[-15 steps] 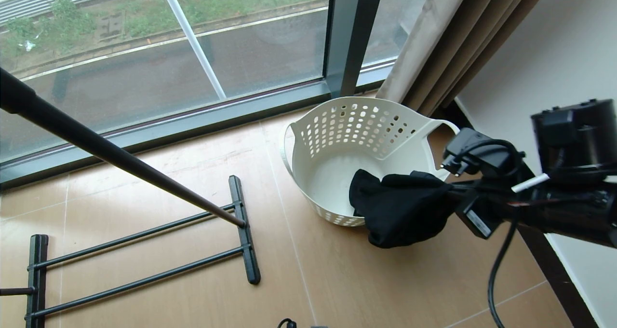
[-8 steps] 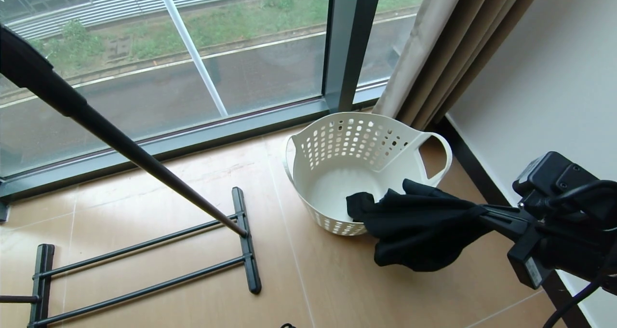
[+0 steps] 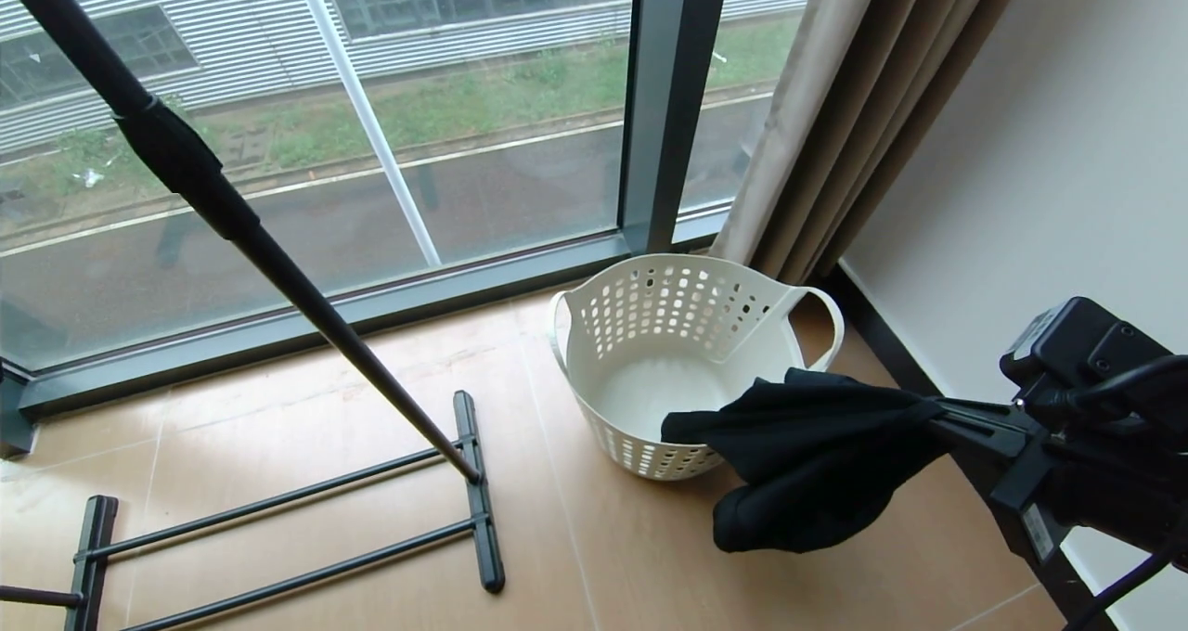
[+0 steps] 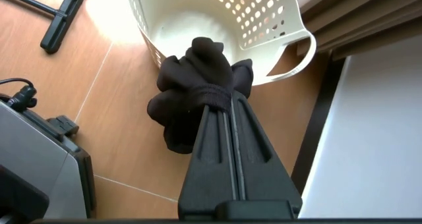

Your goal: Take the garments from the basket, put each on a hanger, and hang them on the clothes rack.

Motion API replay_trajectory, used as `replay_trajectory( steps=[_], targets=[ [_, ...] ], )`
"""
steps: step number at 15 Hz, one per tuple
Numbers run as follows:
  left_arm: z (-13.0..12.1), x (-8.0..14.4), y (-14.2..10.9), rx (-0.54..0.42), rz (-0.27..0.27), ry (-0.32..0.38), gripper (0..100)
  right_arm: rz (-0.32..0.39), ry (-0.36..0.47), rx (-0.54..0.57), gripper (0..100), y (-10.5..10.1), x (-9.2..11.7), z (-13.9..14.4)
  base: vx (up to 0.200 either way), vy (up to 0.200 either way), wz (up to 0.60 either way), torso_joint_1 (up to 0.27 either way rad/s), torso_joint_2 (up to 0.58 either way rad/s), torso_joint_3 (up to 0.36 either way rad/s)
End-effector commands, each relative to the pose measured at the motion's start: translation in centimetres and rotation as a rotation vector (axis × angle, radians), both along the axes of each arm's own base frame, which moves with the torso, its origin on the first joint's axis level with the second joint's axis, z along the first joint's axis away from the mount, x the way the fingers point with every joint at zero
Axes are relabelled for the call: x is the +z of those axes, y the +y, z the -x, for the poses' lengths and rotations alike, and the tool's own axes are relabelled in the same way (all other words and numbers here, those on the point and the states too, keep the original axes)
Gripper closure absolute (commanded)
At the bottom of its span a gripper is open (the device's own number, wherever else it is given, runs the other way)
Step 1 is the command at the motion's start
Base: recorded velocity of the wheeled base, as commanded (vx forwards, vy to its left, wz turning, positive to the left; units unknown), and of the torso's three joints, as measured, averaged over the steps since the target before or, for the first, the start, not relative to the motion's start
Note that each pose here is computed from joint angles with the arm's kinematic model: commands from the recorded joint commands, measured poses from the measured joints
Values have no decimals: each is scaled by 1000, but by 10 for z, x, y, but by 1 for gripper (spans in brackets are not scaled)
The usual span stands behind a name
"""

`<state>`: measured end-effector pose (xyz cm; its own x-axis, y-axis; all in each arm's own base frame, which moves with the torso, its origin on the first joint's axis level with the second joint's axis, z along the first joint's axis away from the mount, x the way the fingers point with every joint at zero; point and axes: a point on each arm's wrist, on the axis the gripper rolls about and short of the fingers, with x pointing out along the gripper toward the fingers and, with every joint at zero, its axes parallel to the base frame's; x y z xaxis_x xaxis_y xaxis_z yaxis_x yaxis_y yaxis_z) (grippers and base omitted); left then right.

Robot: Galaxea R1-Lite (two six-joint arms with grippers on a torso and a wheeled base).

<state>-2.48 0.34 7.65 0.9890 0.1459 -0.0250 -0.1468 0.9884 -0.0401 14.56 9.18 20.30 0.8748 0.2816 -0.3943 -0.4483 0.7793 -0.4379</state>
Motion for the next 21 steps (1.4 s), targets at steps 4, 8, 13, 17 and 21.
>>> replay_trajectory(
  steps=[4, 8, 13, 17, 21],
  targets=[
    [0, 0, 0, -1, 1, 1, 0, 2, 2, -1, 100, 0, 0, 0, 0, 0, 0, 60, -151, 95],
    [0, 0, 0, 1, -1, 1, 0, 3, 2, -2, 100, 0, 0, 0, 0, 0, 0, 165, -438, -65],
    [0, 0, 0, -1, 1, 1, 0, 6, 7, -1, 100, 0, -2, 0, 0, 0, 0, 197, -481, -77],
    [0, 0, 0, -1, 1, 1, 0, 5, 6, -1, 100, 0, -2, 0, 0, 0, 0, 217, -504, -79],
    [0, 0, 0, -1, 1, 1, 0, 6, 7, -1, 100, 0, -2, 0, 0, 0, 0, 240, -521, -88]
  ],
)
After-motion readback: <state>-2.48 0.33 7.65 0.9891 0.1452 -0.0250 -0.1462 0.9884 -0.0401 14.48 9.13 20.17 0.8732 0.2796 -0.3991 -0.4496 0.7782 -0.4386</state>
